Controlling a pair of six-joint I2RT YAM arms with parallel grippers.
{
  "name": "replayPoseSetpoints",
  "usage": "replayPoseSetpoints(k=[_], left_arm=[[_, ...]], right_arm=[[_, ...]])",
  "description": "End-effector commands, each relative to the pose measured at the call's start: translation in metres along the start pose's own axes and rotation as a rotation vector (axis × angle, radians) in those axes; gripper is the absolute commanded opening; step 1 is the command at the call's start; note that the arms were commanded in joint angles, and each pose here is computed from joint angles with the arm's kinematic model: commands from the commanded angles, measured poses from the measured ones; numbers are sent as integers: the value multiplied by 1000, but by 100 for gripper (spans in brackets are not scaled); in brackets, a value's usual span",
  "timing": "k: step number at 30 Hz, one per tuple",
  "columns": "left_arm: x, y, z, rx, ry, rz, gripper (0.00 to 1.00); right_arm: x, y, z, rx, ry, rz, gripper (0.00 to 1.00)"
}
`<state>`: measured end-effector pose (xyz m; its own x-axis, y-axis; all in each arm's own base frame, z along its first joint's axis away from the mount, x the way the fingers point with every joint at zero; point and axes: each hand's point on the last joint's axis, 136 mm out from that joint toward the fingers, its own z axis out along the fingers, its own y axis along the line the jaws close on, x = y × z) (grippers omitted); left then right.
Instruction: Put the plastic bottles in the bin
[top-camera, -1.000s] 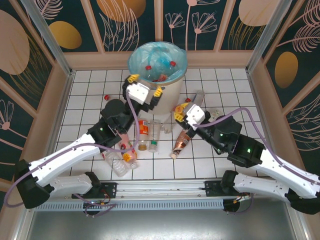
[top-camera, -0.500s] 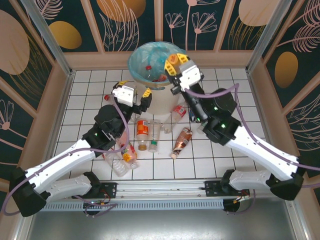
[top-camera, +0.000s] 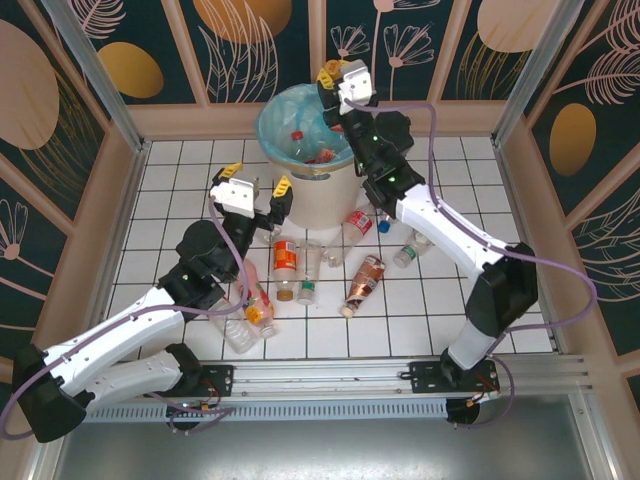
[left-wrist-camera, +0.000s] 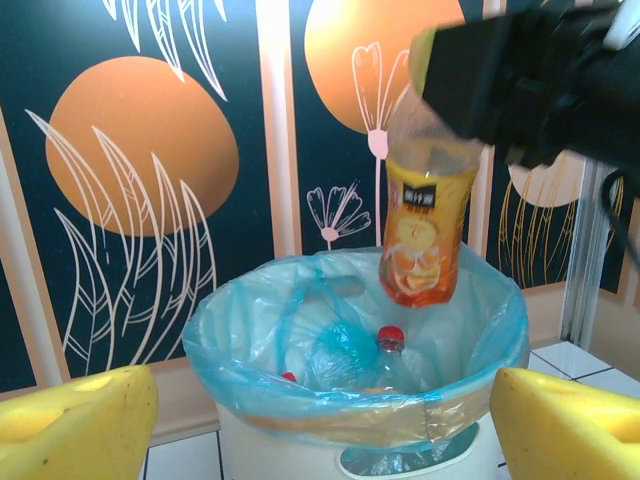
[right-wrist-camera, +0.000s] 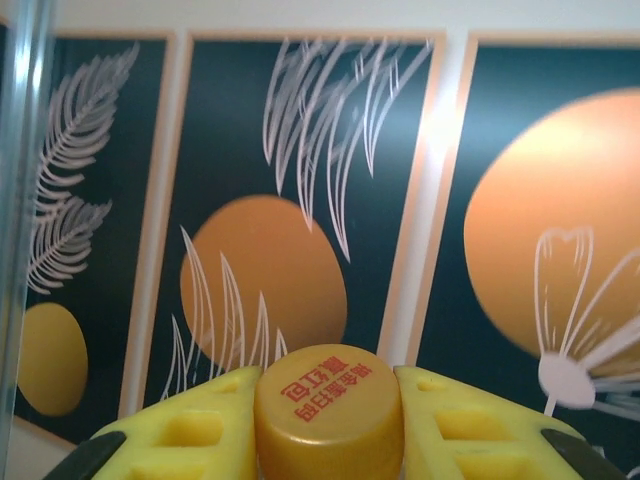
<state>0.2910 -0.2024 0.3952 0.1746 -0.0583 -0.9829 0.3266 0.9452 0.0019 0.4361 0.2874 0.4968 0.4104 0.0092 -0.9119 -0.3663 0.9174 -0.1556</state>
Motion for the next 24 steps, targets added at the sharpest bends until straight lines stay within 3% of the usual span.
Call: replayPoseSetpoints(k=[1,4,12,24], left_arm=[[-10,4,-1,-11,-42,-15,86],[-11,2,-2,4,-47,-25,86],[-10,0,-2,13,-47,-11,86],[-12,0,-3,18,-54,-12,87]], right_arm=[[-12,-17,6,3,-40,155,0],[18,-17,9,-15,33,192,3],[62,-16,6,-18,118,240,38],[64,-19,8,-10,110,237,40]])
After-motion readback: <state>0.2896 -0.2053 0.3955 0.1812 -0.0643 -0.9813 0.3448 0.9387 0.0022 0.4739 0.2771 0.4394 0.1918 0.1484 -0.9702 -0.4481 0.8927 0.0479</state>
